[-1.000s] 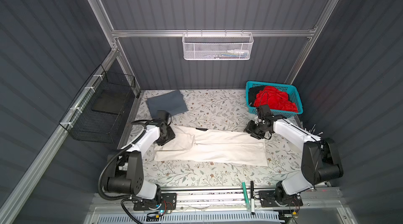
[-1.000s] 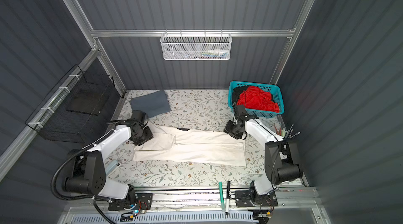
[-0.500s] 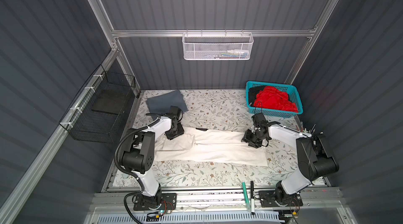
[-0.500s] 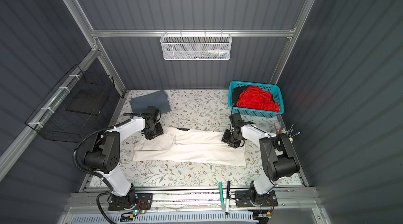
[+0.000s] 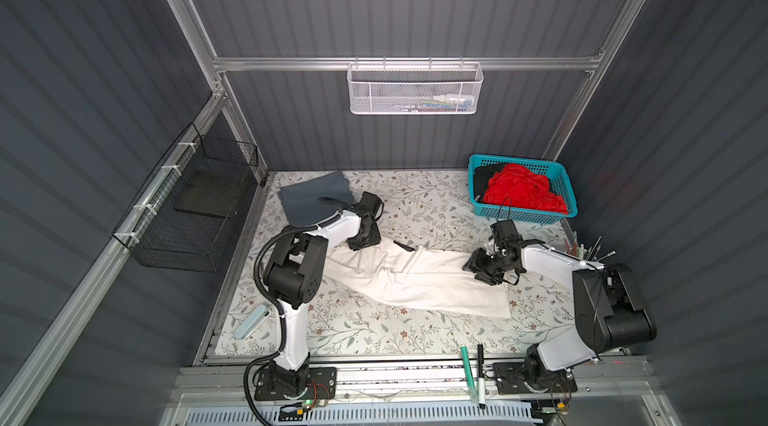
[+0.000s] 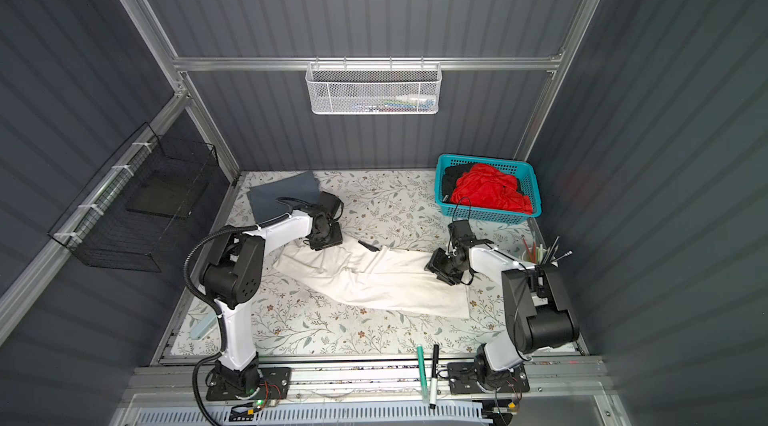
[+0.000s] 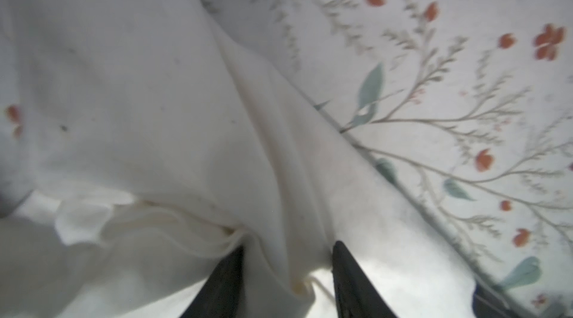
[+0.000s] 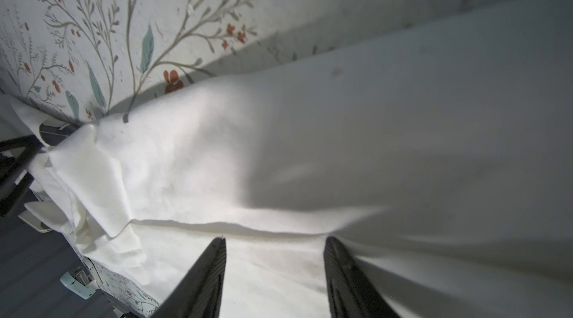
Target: Fold and stack the t-shirts
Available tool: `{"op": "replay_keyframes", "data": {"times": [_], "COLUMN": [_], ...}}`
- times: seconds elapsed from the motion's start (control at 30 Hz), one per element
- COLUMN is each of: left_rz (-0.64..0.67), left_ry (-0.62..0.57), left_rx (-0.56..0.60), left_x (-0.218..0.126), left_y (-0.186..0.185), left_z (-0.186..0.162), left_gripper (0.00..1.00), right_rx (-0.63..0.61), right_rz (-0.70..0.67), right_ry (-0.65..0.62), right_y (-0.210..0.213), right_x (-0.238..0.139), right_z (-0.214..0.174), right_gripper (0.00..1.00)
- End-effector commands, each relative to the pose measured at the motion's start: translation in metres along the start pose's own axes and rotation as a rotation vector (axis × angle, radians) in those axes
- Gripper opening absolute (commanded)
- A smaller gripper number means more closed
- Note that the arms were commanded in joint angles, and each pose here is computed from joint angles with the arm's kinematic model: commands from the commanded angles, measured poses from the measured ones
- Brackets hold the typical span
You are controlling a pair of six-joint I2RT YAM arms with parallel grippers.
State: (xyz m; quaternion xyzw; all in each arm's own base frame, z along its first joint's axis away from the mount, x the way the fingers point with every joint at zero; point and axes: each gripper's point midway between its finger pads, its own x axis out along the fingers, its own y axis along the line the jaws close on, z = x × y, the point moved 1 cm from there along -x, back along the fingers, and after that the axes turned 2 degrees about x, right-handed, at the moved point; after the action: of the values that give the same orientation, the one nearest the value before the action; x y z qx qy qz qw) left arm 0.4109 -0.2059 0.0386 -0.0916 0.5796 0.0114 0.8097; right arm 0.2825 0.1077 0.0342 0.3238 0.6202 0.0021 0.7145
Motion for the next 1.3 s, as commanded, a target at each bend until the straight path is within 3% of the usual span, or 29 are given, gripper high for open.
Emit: {"op": "replay_keyframes", "data": {"times": [0.0, 0.33, 0.43, 0.57, 0.73, 0.8, 0.93, 1.1, 1.27], "left_rz": [-0.068, -0.222, -0.18, -0.19, -0.408, -0.477, -0.471, -0.471, -0.552], "left_ry": [0.11, 0.056, 0.038, -0.008, -0.063, -0.094, -0.153, -0.218, -0.316], "left_rx": [0.052, 0.256, 0.313, 0.246, 0.087, 0.107, 0.128, 0.09, 0.077], "left_x": [0.035, 0.077, 0.095, 0.119, 0.132, 0.131, 0.137, 0.141, 0.122], "left_y": [-0.031, -0.108, -0.114, -0.106, -0.093, -0.097, -0.091, -0.073, -0.071], "left_z": [-0.025, 0.025, 0.046, 0.081, 0.128, 0.143, 0.161, 0.183, 0.214], "left_gripper": [0.48, 0.48, 0.49, 0.49, 0.5, 0.52, 0.58, 0.61, 0.62], "right_rx": [0.064, 0.02, -0.017, -0.045, -0.069, -0.089, -0.167, -0.219, -0.258], "right_rz": [-0.075, 0.025, 0.031, 0.036, 0.079, 0.083, 0.07, 0.031, 0.028], "right_ry": [0.105, 0.173, 0.19, 0.226, 0.299, 0.349, 0.454, 0.527, 0.582], "right_y": [-0.034, -0.016, 0.0, 0.022, 0.06, 0.076, 0.103, 0.107, 0.111], "right_x": [0.004, 0.017, 0.022, 0.032, 0.048, 0.054, 0.063, 0.062, 0.067], "right_z": [-0.04, -0.066, -0.064, -0.063, -0.073, -0.085, -0.123, -0.156, -0.174], "right_gripper": [0.54, 0.56, 0.56, 0.56, 0.56, 0.56, 0.56, 0.56, 0.57]}}
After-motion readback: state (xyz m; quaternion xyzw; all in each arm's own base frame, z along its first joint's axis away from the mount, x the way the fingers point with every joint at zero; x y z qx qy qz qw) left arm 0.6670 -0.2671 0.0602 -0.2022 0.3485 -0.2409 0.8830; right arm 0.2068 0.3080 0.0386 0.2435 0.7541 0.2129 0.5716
